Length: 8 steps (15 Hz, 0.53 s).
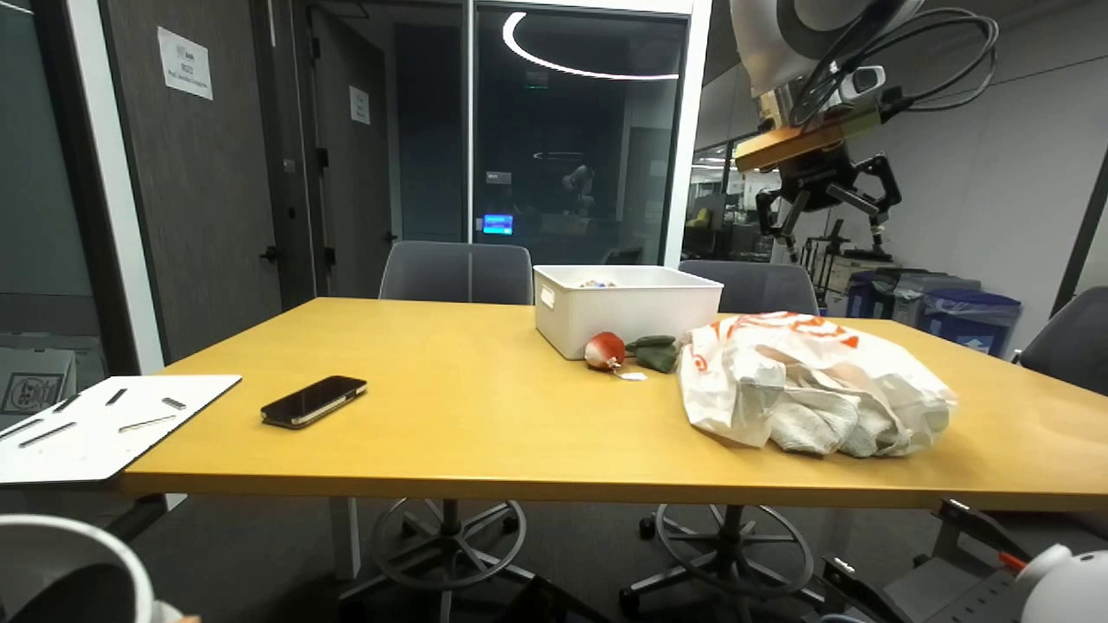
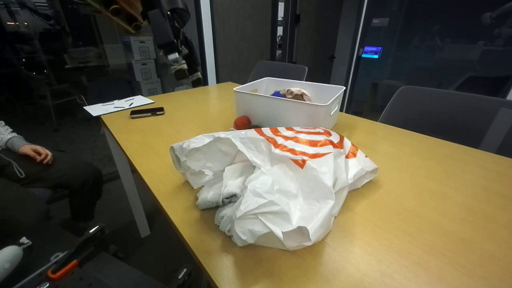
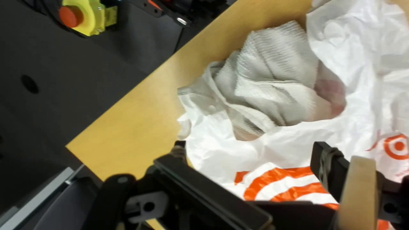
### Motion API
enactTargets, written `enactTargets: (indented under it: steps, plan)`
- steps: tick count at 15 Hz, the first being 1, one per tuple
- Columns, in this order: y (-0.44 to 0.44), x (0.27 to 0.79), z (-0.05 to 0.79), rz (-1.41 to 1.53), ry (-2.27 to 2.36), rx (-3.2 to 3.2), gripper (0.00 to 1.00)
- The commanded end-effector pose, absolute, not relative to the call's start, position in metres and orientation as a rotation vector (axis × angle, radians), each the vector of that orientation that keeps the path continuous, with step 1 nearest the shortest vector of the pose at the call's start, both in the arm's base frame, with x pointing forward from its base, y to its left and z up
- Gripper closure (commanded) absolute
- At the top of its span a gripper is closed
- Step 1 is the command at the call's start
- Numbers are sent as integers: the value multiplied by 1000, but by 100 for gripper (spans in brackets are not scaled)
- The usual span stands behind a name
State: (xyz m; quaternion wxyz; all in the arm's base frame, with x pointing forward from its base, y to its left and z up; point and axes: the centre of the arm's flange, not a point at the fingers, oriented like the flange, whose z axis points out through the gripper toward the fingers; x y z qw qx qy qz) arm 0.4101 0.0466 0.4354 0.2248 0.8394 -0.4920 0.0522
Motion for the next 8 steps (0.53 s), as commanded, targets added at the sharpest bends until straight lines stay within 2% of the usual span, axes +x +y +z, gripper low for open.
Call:
enactTargets:
  steps: [1,2,8]
  plan:
    - [33,417,413,295,-1278,2503,0]
    - [45,418,424,223,-1326,2418,0]
    - [40,420,413,262,-1295,2471,0]
